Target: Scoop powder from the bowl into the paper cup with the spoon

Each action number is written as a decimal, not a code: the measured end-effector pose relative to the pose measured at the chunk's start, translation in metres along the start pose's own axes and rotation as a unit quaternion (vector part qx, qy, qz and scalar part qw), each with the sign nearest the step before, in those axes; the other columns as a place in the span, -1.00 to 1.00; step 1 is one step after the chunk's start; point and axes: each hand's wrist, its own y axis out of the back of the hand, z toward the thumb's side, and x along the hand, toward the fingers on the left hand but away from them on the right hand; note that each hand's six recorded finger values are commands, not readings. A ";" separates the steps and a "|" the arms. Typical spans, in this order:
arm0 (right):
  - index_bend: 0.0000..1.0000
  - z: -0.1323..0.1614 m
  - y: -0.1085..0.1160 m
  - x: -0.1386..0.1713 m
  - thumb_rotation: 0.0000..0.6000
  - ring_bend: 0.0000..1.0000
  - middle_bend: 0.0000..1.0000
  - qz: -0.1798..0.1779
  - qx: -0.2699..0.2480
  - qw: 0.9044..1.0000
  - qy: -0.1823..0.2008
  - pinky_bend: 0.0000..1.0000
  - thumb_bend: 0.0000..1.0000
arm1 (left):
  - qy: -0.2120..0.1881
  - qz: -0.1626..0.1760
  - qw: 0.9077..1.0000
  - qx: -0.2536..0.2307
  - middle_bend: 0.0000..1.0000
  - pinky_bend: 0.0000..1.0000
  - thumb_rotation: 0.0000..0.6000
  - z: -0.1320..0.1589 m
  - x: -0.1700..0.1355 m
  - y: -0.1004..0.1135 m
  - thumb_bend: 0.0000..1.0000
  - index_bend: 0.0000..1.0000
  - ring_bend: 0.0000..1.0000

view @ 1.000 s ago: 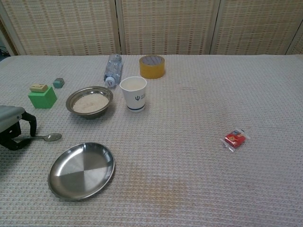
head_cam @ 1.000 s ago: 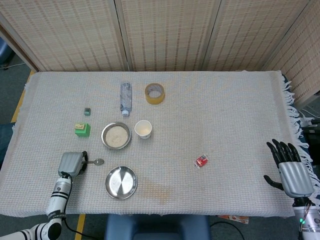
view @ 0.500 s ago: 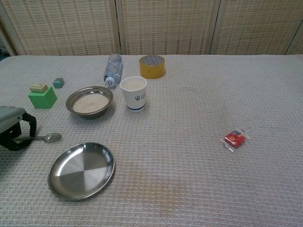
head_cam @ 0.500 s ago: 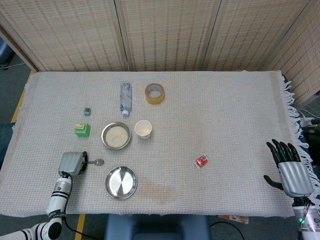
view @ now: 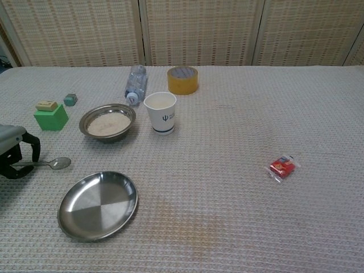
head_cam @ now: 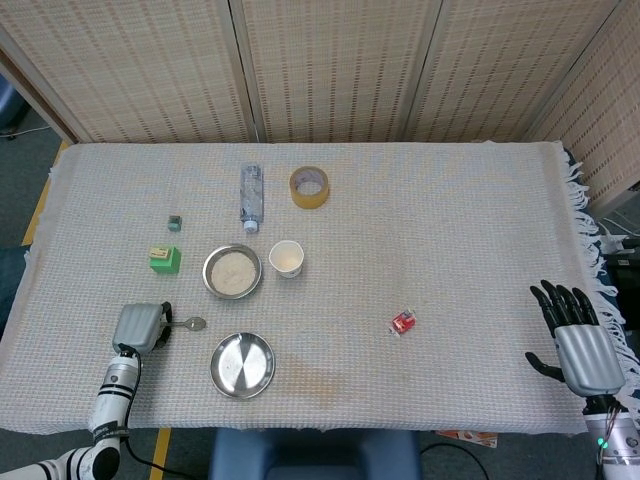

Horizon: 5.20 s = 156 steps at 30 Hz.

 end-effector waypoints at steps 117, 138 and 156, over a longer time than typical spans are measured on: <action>-1.00 0.024 0.004 0.031 1.00 -1.00 -1.00 0.042 -0.033 0.995 0.081 -1.00 -0.82 | -0.027 0.195 0.919 0.341 1.00 1.00 1.00 0.126 0.057 0.053 -0.20 0.07 1.00; -1.00 0.023 0.003 0.029 1.00 -1.00 -1.00 0.047 -0.033 0.995 0.078 -1.00 -0.82 | -0.034 0.146 0.954 0.258 1.00 1.00 1.00 0.115 0.067 0.067 -0.20 0.12 1.00; -1.00 0.023 0.003 0.028 1.00 -1.00 -1.00 0.048 -0.031 0.995 0.077 -1.00 -0.82 | -0.021 0.108 0.977 0.182 1.00 1.00 1.00 0.094 0.073 0.096 -0.21 0.12 1.00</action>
